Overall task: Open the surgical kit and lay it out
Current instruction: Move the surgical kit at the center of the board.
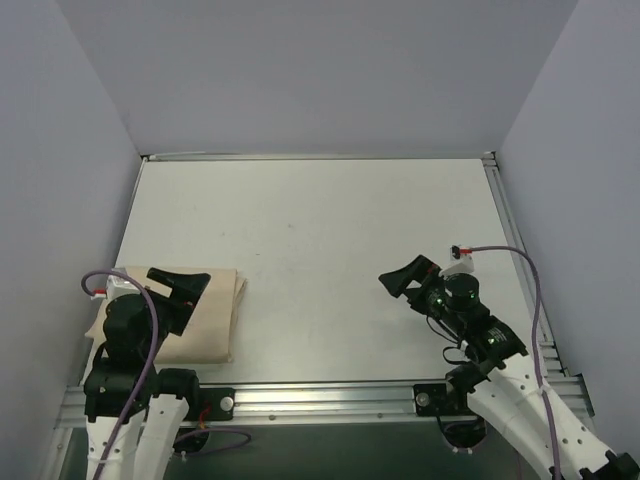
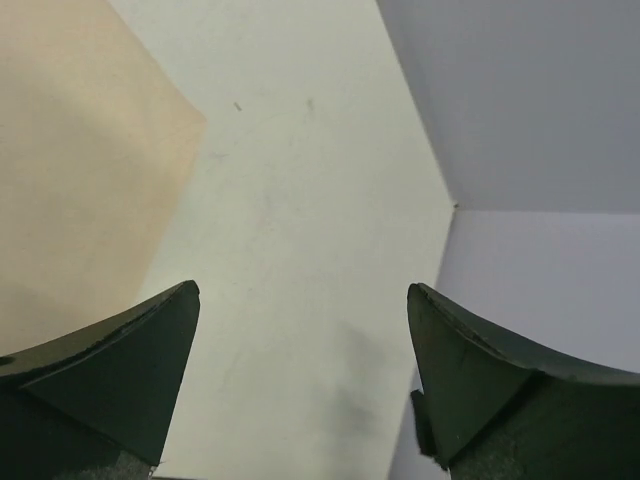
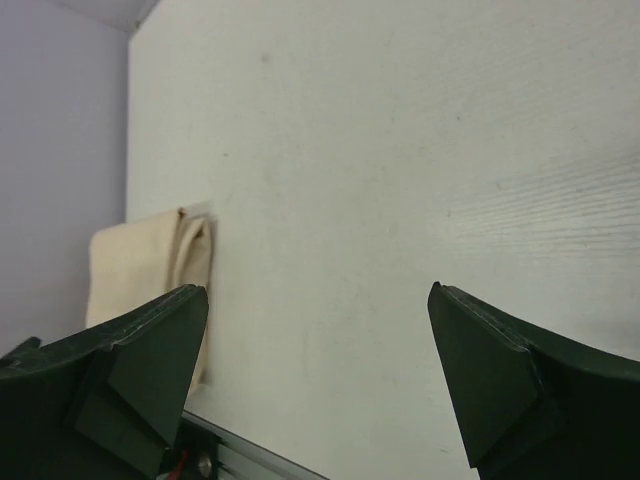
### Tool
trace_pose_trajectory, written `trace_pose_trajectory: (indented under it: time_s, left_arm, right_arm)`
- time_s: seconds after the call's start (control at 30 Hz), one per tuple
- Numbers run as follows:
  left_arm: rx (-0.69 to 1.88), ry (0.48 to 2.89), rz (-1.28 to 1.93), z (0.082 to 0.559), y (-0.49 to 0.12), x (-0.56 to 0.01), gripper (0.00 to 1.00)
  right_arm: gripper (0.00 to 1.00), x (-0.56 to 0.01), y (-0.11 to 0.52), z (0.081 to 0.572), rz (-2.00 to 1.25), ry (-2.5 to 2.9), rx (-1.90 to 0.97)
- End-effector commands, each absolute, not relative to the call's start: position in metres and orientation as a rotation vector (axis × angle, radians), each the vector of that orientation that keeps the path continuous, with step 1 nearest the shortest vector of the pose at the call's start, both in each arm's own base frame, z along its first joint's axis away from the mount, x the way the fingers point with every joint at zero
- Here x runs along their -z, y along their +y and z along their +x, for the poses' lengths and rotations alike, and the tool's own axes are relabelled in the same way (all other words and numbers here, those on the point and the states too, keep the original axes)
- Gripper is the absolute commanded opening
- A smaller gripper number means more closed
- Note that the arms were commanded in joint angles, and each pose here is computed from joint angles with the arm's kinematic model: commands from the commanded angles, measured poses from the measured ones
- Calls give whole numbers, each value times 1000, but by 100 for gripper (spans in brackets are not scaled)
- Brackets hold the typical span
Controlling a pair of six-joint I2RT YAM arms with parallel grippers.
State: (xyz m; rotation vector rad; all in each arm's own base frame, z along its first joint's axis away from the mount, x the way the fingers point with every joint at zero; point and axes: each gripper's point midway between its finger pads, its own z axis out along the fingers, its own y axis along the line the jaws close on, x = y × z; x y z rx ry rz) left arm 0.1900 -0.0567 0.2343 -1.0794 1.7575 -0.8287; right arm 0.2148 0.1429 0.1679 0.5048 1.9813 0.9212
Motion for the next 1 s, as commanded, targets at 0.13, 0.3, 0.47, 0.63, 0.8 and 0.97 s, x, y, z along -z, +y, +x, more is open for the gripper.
trace_pose_trajectory:
  time_s: [0.13, 0.3, 0.47, 0.63, 0.8, 0.97]
  left_arm:
    - [682, 1812, -726, 169, -53, -268, 94]
    - [647, 1939, -688, 178, -59, -256, 94]
    - [521, 2136, -708, 174, -53, -237, 94]
    - [397, 2143, -723, 165, -35, -232, 98]
    - [421, 2080, -677, 157, -35, -243, 100]
    - [486, 2036, -621, 154, -43, -265, 92]
  right_arm:
    - [100, -192, 181, 247, 203, 1962, -949]
    - [100, -214, 241, 274, 1, 1878, -1115]
    - [96, -194, 328, 290, -185, 1958, -1207]
    - [90, -168, 406, 299, -300, 2007, -1290]
    - [82, -129, 474, 299, -291, 2070, -1413]
    - [74, -93, 518, 280, -306, 2133, -1472]
